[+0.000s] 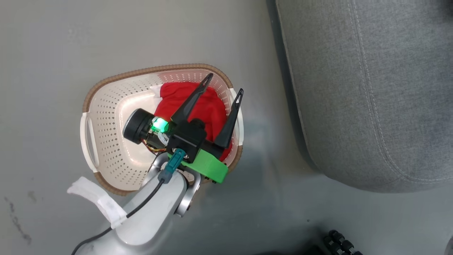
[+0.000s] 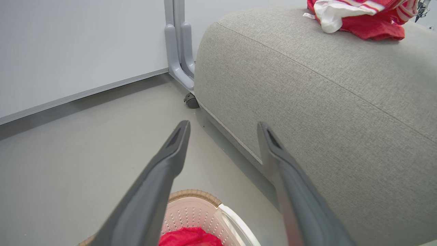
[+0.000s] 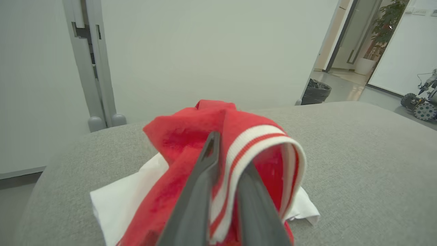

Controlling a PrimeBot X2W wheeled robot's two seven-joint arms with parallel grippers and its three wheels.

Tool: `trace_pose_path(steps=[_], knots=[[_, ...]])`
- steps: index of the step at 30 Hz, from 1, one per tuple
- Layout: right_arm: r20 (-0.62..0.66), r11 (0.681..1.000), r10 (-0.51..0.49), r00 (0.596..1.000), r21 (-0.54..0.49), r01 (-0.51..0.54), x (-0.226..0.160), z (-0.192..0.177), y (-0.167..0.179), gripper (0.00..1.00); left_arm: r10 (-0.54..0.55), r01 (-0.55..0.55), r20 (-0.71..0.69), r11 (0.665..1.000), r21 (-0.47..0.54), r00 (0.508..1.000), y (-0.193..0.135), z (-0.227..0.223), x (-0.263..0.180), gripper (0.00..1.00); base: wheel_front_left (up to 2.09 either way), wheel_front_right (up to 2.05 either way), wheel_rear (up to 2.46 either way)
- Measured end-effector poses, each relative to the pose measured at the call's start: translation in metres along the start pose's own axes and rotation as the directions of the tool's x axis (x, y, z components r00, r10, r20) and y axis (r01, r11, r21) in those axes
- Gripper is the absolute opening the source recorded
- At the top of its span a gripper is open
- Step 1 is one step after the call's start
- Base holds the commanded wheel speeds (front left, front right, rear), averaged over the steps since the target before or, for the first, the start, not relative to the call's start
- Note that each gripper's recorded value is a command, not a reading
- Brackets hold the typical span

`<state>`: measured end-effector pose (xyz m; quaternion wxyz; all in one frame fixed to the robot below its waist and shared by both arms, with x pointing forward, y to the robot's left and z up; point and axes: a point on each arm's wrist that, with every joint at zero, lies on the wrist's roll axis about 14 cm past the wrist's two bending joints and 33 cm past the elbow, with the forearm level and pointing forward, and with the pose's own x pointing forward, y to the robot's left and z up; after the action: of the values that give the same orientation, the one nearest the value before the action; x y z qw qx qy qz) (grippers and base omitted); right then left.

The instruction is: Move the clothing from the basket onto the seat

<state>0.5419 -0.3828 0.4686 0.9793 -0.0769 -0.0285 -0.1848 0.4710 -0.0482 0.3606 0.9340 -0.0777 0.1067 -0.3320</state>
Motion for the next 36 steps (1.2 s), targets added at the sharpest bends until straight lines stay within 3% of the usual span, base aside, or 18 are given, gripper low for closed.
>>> trace_pose_path(steps=[6, 16, 27, 31, 33, 36], knots=[[-0.039, 1.0, 0.01, 0.999, 0.003, -0.01, -0.041, -0.004, 0.007, 1.0, 0.032, -0.031, 0.027, 0.999, -0.012, 0.999, -0.004, 0.018, -0.011, 1.0, 0.0, 0.0, 0.0], [0.006, 0.981, 0.173, 0.985, 0.088, -0.173, -0.108, 0.031, 0.048, 1.0, 0.184, -0.182, 0.053, 0.982, -0.039, 0.981, 0.007, 0.044, -0.052, 1.0, 0.0, 0.0, 0.0], [0.114, 0.906, 0.359, 0.926, 0.196, -0.375, -0.172, 0.082, 0.103, 1.0, 0.454, -0.436, 0.153, 0.89, -0.133, 0.878, 0.05, 0.083, -0.142, 1.0, 0.0, 0.0, 0.0], [0.171, 0.88, 0.405, 0.898, 0.194, -0.434, -0.192, 0.104, 0.116, 1.0, 0.506, -0.49, 0.231, 0.862, -0.127, 0.831, 0.057, 0.106, -0.176, 1.0, 0.0, 0.0, 0.0], [0.194, 0.871, 0.416, 0.888, 0.196, -0.451, -0.202, 0.112, 0.12, 1.0, 0.499, -0.499, 0.272, 0.863, -0.076, 0.823, 0.053, 0.117, -0.188, 1.0, 0.0, 0.0, 0.0], [0.226, 0.862, 0.422, 0.878, 0.199, -0.466, -0.212, 0.124, 0.121, 1.0, 0.512, -0.518, 0.326, 0.852, -0.076, 0.795, 0.05, 0.132, -0.208, 1.0, 0.0, 0.0, 0.0]])
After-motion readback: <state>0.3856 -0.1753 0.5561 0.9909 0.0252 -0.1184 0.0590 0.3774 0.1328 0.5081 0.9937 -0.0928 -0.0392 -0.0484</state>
